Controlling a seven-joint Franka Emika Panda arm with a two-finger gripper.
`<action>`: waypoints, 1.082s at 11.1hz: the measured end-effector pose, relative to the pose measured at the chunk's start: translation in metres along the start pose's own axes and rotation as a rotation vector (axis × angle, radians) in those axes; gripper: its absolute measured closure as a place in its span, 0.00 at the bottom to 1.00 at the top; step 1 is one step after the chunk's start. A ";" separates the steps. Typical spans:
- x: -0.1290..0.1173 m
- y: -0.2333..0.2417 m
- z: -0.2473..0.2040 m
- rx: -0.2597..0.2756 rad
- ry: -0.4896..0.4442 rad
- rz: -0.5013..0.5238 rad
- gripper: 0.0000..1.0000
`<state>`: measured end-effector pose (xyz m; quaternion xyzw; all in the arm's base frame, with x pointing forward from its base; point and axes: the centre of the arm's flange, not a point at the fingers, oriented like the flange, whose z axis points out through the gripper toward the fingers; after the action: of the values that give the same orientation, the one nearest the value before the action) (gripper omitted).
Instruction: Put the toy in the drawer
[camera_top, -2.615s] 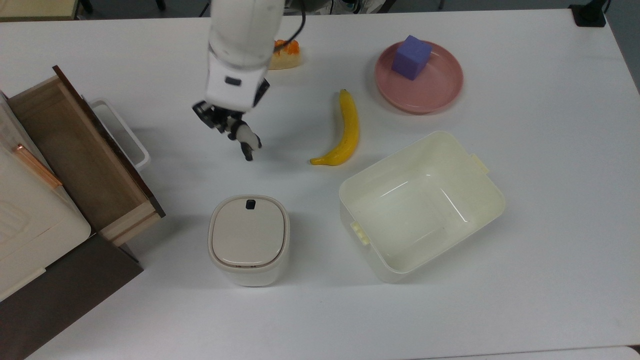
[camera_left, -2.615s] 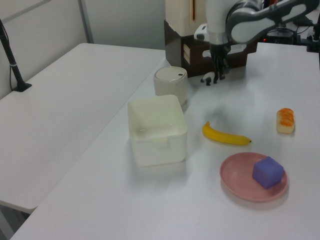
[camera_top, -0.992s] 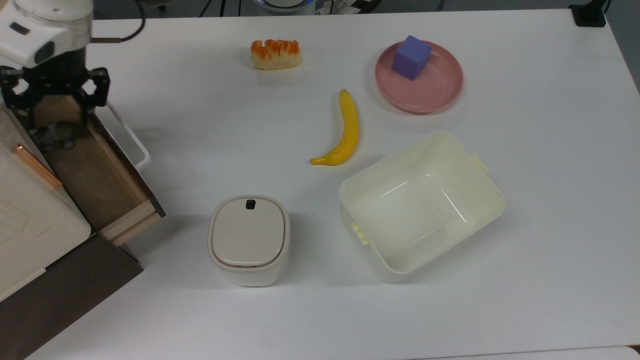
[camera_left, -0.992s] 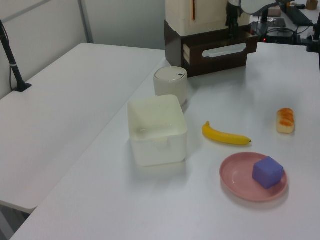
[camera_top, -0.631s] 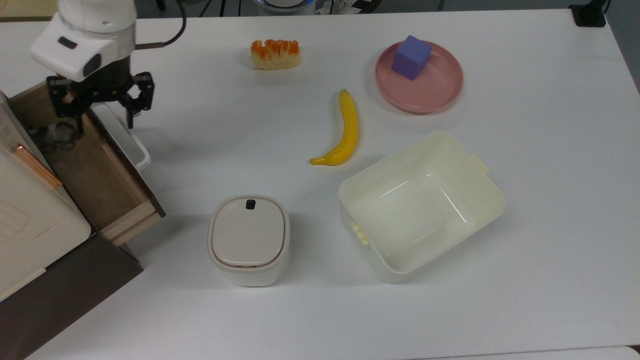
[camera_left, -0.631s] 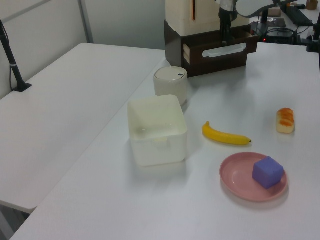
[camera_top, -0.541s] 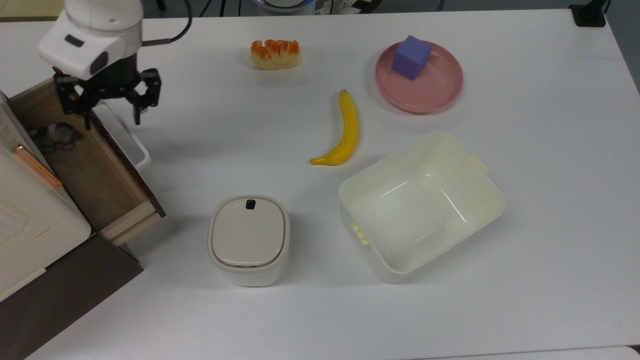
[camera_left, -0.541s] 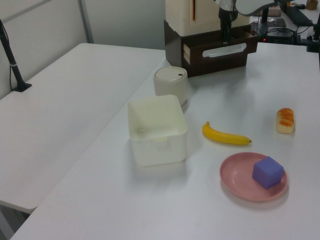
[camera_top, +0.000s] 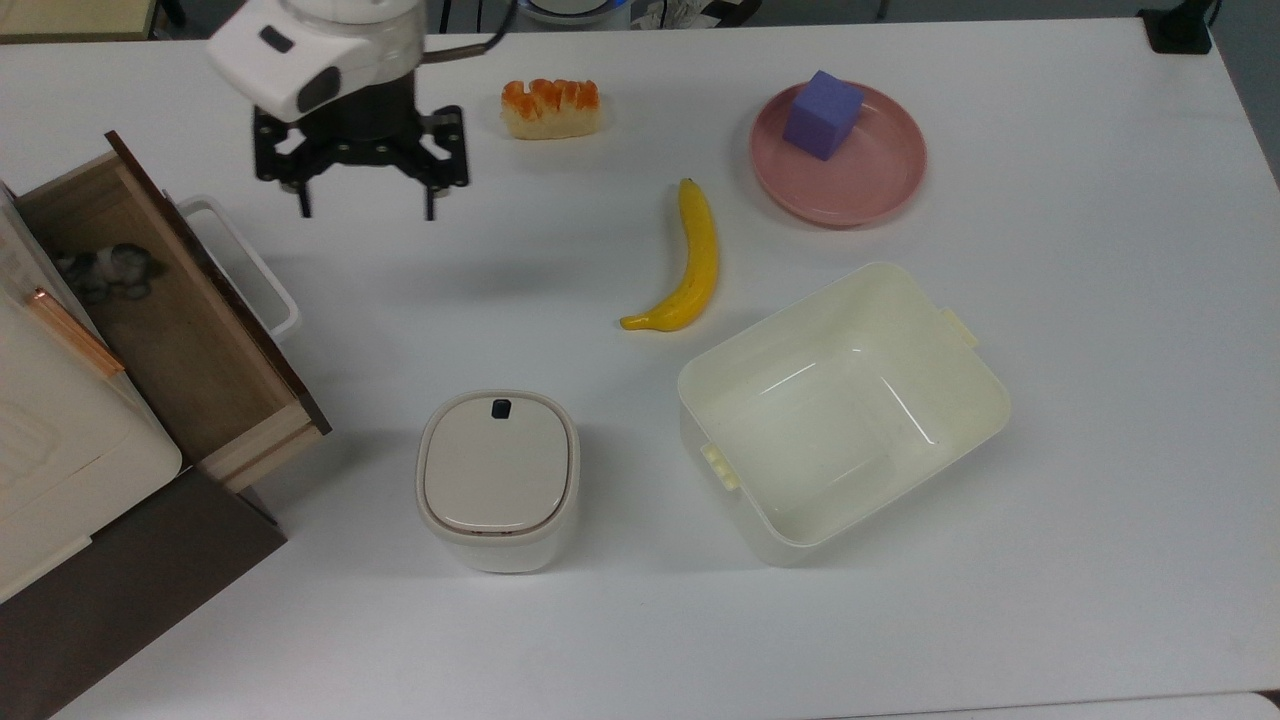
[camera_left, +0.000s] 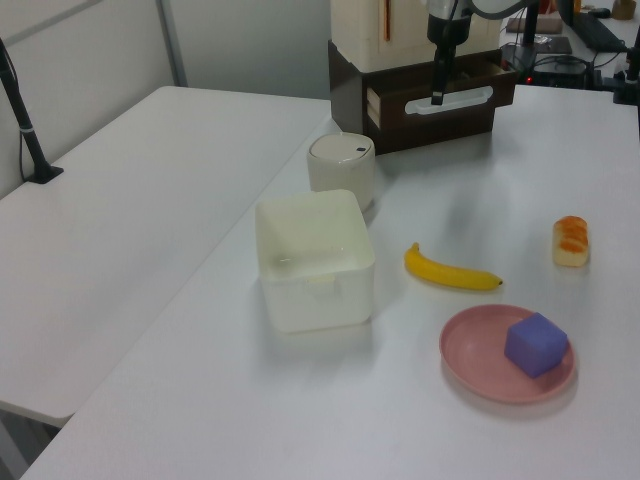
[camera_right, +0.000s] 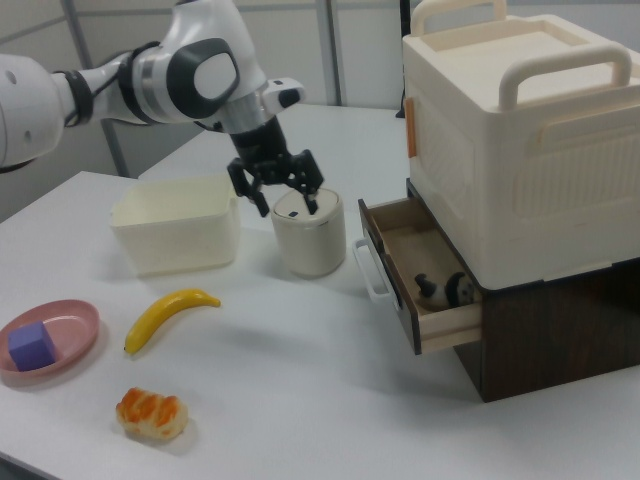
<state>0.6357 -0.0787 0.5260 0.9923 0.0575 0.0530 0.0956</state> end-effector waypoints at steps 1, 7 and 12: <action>0.001 -0.015 -0.006 0.036 0.002 0.039 0.00; -0.010 -0.069 -0.044 0.097 -0.046 0.189 0.00; -0.027 -0.074 -0.066 0.080 -0.081 0.219 0.00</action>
<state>0.5935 0.0021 0.5733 0.9970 -0.0530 0.0206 0.0520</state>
